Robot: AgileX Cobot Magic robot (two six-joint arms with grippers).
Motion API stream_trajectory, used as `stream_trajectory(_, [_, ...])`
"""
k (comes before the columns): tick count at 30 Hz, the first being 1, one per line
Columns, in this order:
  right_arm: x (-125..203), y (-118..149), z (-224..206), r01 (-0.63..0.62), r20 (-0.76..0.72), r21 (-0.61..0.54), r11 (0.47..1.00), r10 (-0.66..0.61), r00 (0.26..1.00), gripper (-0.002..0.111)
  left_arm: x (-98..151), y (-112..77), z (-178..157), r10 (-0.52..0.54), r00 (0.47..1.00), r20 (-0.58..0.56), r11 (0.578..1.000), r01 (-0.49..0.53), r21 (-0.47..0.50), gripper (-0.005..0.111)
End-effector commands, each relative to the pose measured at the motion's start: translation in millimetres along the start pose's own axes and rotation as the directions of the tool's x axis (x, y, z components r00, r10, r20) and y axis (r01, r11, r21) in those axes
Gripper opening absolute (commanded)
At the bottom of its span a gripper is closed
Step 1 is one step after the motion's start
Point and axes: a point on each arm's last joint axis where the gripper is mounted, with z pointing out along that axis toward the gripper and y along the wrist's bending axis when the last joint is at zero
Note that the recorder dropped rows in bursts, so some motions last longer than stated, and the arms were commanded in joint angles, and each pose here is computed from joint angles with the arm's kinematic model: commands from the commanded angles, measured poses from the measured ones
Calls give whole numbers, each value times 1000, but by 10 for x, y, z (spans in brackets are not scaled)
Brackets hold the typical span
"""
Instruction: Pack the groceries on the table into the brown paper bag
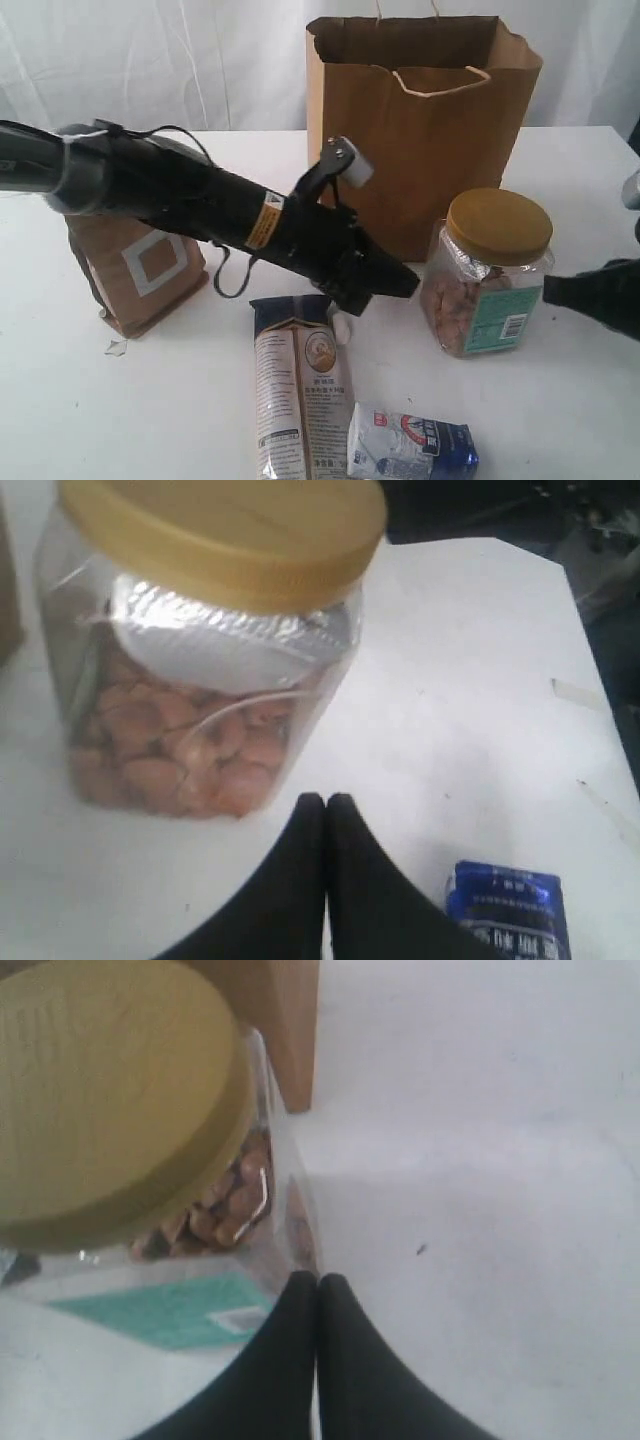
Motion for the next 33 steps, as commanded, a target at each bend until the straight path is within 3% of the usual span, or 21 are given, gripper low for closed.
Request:
stream_trajectory(1, [277, 87, -180, 19, -51, -105, 994, -25, 998, 0, 32, -134, -369, -20, 1000, 13, 994, 22, -106, 0])
stream_trajectory(4, [308, 135, -247, 40, -57, -153, 987, -50, 997, 2, -1, -306, -625, 1, 999, 32, 982, 5, -191, 0])
stream_trajectory(6, [378, 171, -248, 142, -110, -213, 967, -168, 980, 20, -63, -481, -784, 32, 998, 57, 977, -20, -212, 0])
stream_trajectory(7, [425, 202, -229, 103, -162, -255, 961, -148, 976, 49, -127, -590, -909, 60, 995, 78, 965, -38, -258, 0])
stream_trajectory(8, [434, 212, -219, 80, -177, -265, 961, -130, 976, 63, -155, -631, -963, 75, 993, 87, 958, -47, -282, 0])
stream_trajectory(9, [437, 215, -196, 40, -187, -265, 963, -92, 978, 94, -201, -701, -1066, 96, 990, 104, 941, -56, -333, 0])
stream_trajectory(10, [435, 216, -190, 27, -188, -265, 964, -79, 979, 104, -234, -741, -1128, 112, 987, 115, 929, -63, -365, 0])
stream_trajectory(13, [434, 215, -187, 27, -188, -263, 964, -79, 979, 104, -300, -862, -1308, 163, 977, 138, 887, -84, -453, 0])
stream_trajectory(16, [406, 194, -176, 11, -163, -235, 972, -50, 985, 104, -256, -867, -1510, 173, 974, 143, 814, -60, -578, 0])
stream_trajectory(18, [380, 174, -169, 44, -134, -216, 976, -74, 988, 104, -178, -808, -1709, 141, 977, 162, 722, 11, -692, 0])
stream_trajectory(19, [363, 149, -158, 127, -102, -196, 972, -149, 984, 104, -123, -779, -1827, 119, 976, 181, 664, 57, -745, 0])
stream_trajectory(22, [291, 48, -107, 199, -40, -83, 976, -203, 978, 104, 6, -716, -2050, 70, 971, 230, 516, 163, -841, 0])
stream_trajectory(24, [213, -20, -61, 198, -10, -1, 980, -198, 980, 104, 122, -676, -2194, 32, 959, 282, 384, 249, -889, 0])
stream_trajectory(26, [171, -28, -7, 195, -20, 5, 981, -194, 981, 104, 233, -650, -2311, 4, 939, 345, 253, 332, -909, 0])
stream_trajectory(27, [165, -4, 25, 192, -38, -25, 981, -193, 980, 104, 305, -649, -2396, 2, 927, 376, 157, 371, -915, 0])
stream_trajectory(30, [178, 57, 122, 178, -100, -113, 978, -189, 977, 104, 460, -667, -2558, -8, 892, 451, -49, 450, -892, 0])
stream_trajectory(31, [170, 56, 158, 171, -111, -116, 978, -184, 977, 104, 503, -674, -2594, -14, 887, 462, -101, 459, -883, 0])
stream_trajectory(33, [145, 51, 230, 170, -123, -118, 978, -184, 975, 104, 579, -704, -2626, -22, 885, 465, -150, 457, -877, 0])
